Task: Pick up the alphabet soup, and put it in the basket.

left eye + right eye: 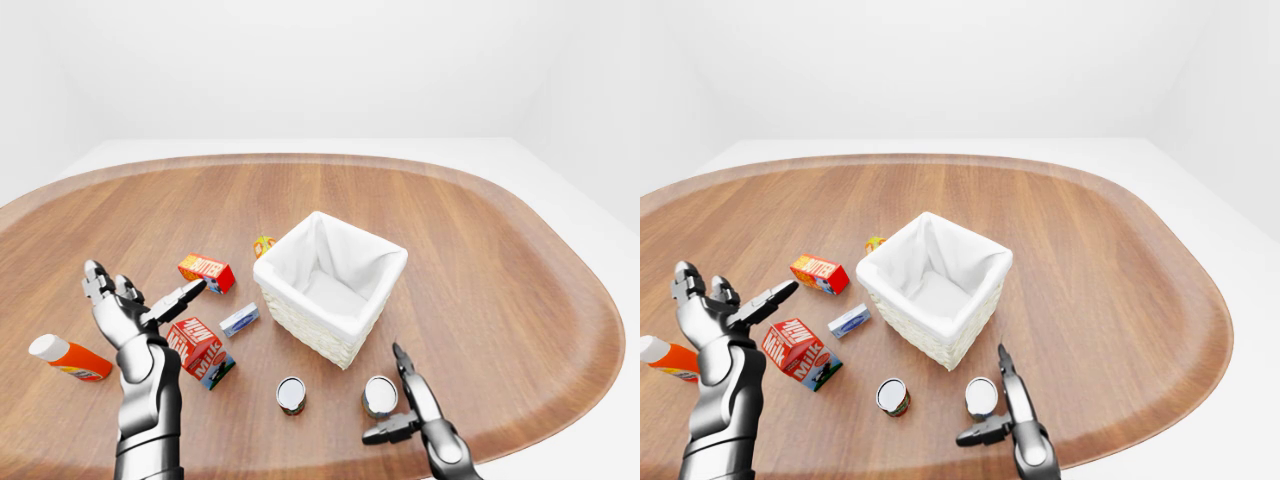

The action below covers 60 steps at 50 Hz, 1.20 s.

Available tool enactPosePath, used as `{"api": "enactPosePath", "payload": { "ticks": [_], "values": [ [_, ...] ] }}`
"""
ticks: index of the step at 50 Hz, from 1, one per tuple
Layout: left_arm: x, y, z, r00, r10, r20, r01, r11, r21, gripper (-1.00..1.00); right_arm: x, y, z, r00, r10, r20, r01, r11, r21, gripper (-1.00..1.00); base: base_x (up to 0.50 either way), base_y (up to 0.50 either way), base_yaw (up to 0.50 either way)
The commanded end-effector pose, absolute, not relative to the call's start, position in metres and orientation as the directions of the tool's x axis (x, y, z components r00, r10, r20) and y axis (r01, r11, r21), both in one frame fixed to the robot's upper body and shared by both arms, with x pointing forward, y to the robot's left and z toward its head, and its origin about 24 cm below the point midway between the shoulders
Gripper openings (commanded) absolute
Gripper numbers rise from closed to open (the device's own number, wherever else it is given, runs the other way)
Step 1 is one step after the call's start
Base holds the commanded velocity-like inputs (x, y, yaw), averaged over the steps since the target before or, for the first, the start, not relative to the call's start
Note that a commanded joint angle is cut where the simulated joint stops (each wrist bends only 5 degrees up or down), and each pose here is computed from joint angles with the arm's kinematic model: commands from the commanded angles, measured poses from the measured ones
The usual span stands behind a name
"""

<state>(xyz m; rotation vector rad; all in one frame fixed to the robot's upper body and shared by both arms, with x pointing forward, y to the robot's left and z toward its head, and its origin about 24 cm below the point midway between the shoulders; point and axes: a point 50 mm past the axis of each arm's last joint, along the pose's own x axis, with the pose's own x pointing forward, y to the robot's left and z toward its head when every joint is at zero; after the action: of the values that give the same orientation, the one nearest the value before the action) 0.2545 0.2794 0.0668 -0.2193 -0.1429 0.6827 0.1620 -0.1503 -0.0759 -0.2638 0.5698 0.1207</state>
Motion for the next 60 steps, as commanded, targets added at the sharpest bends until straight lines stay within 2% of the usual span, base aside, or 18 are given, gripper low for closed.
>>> {"api": "enactPosePath", "payload": {
  "ticks": [1,12,13,15,16,18,20,21,22,41,50,60],
  "values": [
    [0.255,0.279,0.067,0.768,0.638,0.057,-0.608,0.754,-0.247,1.00,0.161,-0.150,-0.083,0.819,0.043,-0.573,-0.199,0.957,-0.213,1.00,0.00,0.00,0.00],
    [0.255,0.279,0.066,0.770,0.635,0.057,-0.605,0.757,-0.247,1.00,0.163,-0.150,-0.087,0.816,0.040,-0.577,-0.201,0.955,-0.217,1.00,0.00,0.00,0.00],
    [0.255,0.279,0.065,0.771,0.634,0.054,-0.606,0.757,-0.246,1.00,0.163,-0.150,-0.087,0.815,0.039,-0.579,-0.200,0.956,-0.217,0.90,0.00,0.00,0.00],
    [0.255,0.279,0.066,0.771,0.635,0.057,-0.605,0.757,-0.247,1.00,0.162,-0.150,-0.088,0.813,0.038,-0.581,-0.200,0.956,-0.216,0.54,0.01,0.00,0.00],
    [0.254,0.279,0.066,0.770,0.635,0.058,-0.605,0.757,-0.247,1.00,0.163,-0.150,-0.089,0.813,0.038,-0.582,-0.200,0.956,-0.217,0.51,0.00,0.00,0.00],
    [0.254,0.279,0.068,0.769,0.636,0.063,-0.605,0.756,-0.249,1.00,0.164,-0.151,-0.094,0.807,0.036,-0.589,-0.200,0.956,-0.216,0.23,0.01,0.00,0.00],
    [0.254,0.279,0.068,0.769,0.636,0.064,-0.605,0.757,-0.249,1.00,0.165,-0.152,-0.096,0.804,0.035,-0.594,-0.200,0.956,-0.215,0.15,0.00,0.00,0.00],
    [0.254,0.279,0.068,0.769,0.636,0.064,-0.605,0.757,-0.249,1.00,0.165,-0.153,-0.098,0.800,0.032,-0.599,-0.200,0.956,-0.216,-0.93,0.00,0.00,0.00],
    [0.254,0.279,0.067,0.770,0.635,0.063,-0.604,0.757,-0.249,1.00,0.165,-0.153,-0.100,0.797,0.030,-0.604,-0.200,0.956,-0.216,-1.00,0.00,0.00,0.00],
    [0.254,0.278,0.066,0.774,0.630,0.057,-0.601,0.760,-0.245,1.00,0.167,-0.161,-0.097,0.803,0.008,-0.596,-0.162,0.965,-0.207,-1.00,0.00,0.00,0.00],
    [0.254,0.278,0.067,0.772,0.632,0.062,-0.602,0.760,-0.245,1.00,0.166,-0.163,-0.062,0.871,-0.006,-0.491,-0.092,0.980,-0.175,-1.00,0.00,0.00,0.00],
    [0.255,0.278,0.066,0.772,0.634,0.057,-0.605,0.759,-0.242,1.00,0.165,-0.165,-0.037,0.910,-0.017,-0.414,-0.057,0.985,-0.166,-1.00,0.00,0.00,0.00]
  ]
}}
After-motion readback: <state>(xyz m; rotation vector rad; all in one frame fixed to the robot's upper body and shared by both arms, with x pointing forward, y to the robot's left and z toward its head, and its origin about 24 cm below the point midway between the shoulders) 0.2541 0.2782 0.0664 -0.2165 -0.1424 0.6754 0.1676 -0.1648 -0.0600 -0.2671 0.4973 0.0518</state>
